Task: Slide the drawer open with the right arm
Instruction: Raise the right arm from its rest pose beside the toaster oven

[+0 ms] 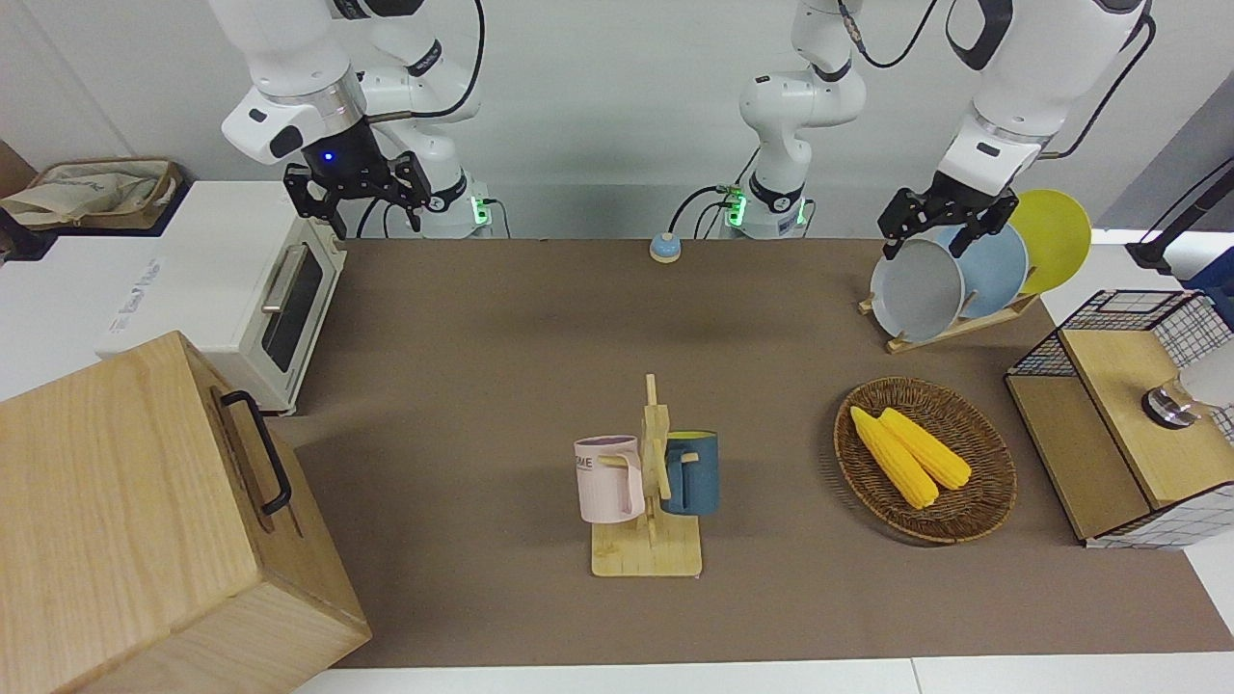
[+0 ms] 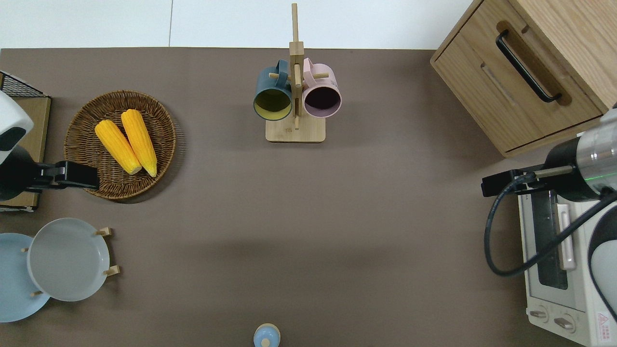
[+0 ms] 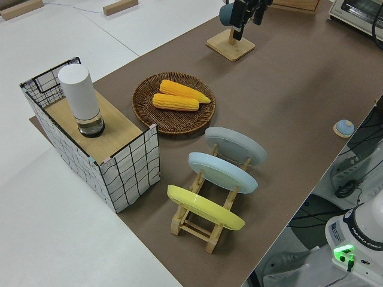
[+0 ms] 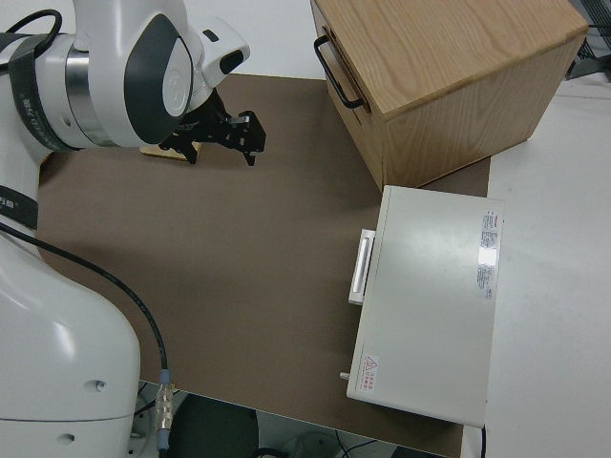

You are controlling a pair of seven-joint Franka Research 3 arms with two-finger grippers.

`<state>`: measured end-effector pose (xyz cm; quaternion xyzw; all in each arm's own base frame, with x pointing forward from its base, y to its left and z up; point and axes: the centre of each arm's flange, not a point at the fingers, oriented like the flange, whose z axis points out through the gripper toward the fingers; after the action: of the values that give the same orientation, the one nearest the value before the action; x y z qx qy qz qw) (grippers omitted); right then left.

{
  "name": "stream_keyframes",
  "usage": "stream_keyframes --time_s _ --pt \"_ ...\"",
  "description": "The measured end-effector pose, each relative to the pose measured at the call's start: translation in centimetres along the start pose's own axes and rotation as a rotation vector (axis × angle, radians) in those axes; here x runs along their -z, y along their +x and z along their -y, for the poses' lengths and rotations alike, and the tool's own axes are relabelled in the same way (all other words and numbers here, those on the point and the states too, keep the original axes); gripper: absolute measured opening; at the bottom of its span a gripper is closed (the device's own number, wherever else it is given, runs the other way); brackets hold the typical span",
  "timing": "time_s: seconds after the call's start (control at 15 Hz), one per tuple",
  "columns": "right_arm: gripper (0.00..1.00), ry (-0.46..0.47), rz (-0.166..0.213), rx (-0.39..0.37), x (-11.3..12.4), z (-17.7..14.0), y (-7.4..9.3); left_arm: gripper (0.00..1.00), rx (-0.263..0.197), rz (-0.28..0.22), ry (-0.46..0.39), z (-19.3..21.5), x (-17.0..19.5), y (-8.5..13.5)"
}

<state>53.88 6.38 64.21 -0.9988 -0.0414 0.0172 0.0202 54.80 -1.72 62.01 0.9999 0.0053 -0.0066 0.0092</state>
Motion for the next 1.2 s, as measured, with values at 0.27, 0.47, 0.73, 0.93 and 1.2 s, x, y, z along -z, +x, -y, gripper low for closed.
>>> stream_keyframes --time_s 0.27,0.47,0.73,0.93,1.2 --pt "0.98 -0.010 0.007 0.006 -0.1 0.2 -0.1 1.00 0.000 0.000 0.000 0.0 0.0 0.0" --pt "0.99 -0.020 0.008 0.015 -0.1 0.7 -0.1 1.00 0.000 0.000 0.000 0.0 0.0 0.0" --pt "0.99 -0.053 0.008 0.024 -0.1 1.0 -0.1 1.00 0.000 0.000 0.000 0.0 0.0 0.0" --pt "0.98 -0.068 0.008 0.027 -0.1 1.0 -0.1 1.00 0.000 0.000 0.000 0.0 0.0 0.0" --pt "0.98 -0.100 0.005 0.040 -0.1 1.5 -0.2 1.00 0.000 0.000 0.000 0.0 0.0 0.0"
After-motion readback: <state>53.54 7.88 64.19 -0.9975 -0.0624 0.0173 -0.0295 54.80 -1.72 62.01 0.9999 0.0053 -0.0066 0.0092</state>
